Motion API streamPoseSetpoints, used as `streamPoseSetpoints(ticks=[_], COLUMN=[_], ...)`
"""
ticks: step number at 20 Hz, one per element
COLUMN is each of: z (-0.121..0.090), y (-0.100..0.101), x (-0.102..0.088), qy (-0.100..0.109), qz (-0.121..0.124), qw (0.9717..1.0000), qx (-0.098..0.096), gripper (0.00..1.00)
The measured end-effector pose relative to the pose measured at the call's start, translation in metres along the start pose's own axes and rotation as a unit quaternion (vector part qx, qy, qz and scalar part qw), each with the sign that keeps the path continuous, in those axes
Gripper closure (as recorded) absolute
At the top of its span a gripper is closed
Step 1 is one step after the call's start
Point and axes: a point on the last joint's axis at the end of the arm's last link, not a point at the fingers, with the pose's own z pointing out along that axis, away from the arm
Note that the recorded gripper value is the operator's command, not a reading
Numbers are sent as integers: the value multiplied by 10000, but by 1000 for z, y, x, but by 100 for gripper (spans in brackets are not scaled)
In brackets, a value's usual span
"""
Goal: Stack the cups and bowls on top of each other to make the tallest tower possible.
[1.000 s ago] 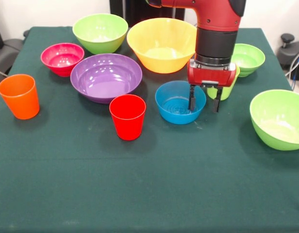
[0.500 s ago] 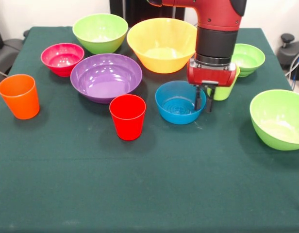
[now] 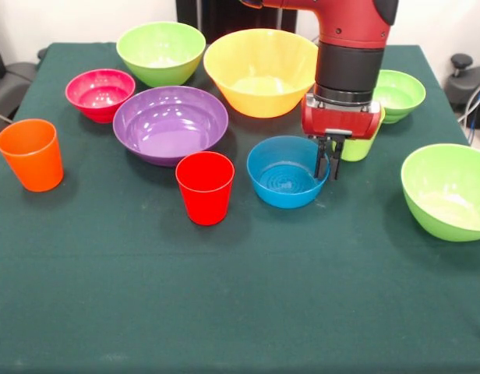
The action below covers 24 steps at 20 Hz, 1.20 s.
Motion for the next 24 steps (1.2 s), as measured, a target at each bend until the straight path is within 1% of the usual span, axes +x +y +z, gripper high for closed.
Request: streamPoseSetpoints(ticks=[4,8,10,12,13,15,16,17,19,20,22,24], z=[0,-3,-13,-21,-34,-49,-53,-68,-82,-93,-101,-116], y=[0,1,4,7,12,19,20,26,32,36,39,40], x=[0,-3,-7,-10,-15,-20,-22,-28,-34,-38,-41,-45], qy=[0,-19,-85,-131,-199,-249,-257,-269,-257,-224,-188,-95], qz=[17,84,163,207,283,364,383,462,536,616,678,797], qw=[10000,9999,9997,9995,9992,9987,9986,9981,9977,9973,9969,9959], qx=[1,55,136,174,219,250,258,295,317,333,350,406], gripper=[100,100,100,100,100,100,100,100,100,100,100,100])
